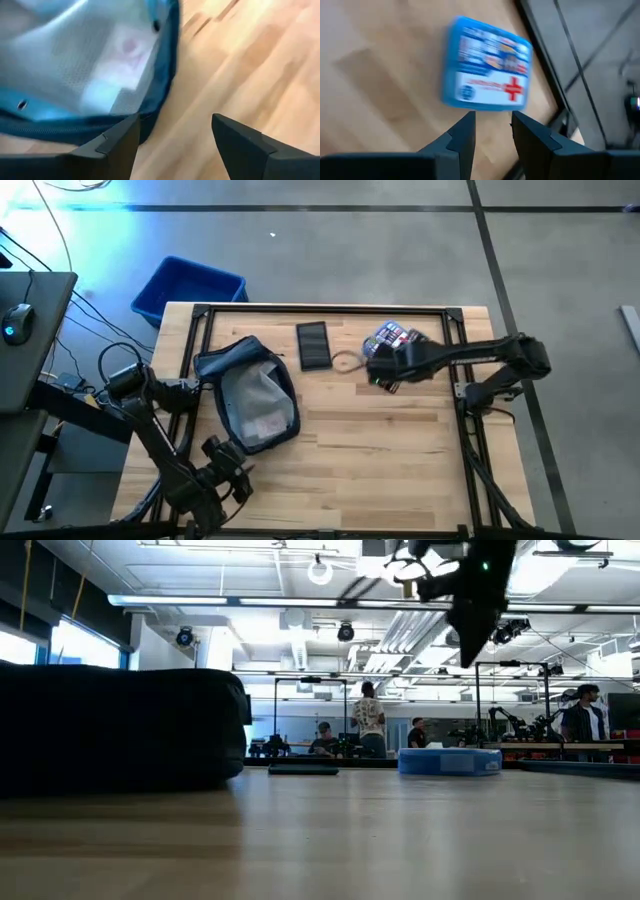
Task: Unpack backpack
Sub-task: Put the blue medicine kit into the black backpack
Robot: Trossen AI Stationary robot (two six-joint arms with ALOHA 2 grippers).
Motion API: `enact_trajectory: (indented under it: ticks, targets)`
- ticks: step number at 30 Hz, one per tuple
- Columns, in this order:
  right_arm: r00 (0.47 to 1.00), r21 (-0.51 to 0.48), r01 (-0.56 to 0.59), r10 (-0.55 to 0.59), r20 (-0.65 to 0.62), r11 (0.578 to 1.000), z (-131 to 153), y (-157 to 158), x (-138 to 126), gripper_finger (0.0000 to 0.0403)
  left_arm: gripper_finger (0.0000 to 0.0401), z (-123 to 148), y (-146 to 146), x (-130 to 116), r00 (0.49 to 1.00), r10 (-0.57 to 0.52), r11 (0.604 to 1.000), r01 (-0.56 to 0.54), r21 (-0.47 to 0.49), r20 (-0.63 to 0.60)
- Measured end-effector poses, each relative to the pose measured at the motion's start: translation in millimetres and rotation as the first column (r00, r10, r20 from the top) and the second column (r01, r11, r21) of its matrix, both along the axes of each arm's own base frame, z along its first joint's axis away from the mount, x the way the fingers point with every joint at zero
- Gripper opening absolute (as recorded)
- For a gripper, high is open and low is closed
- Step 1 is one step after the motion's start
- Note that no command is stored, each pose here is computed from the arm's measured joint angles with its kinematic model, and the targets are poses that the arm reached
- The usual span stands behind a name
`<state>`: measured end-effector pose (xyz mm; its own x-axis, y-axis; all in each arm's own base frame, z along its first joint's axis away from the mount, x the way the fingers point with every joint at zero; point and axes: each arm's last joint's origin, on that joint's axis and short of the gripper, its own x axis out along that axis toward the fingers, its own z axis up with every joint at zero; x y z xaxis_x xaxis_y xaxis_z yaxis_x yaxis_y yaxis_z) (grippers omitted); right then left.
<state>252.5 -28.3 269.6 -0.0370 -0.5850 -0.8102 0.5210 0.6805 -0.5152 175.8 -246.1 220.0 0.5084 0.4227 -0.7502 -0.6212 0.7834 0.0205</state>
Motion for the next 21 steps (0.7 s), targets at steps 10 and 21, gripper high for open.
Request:
enact_trajectory:
  ticks: [10,21]
  targets:
    - [0.969,0.042,0.177,-0.181,0.166,0.983,-68,-69,-23,0.011,0.0218,14,8,28,0.965,-0.042,0.985,-0.003,0.17,0.259]
    - [0.943,0.311,0.015,-0.117,0.311,0.95,-109,-52,-3,0.011,0.0217,17,52,97,0.965,-0.037,0.933,-0.06,0.354,0.261]
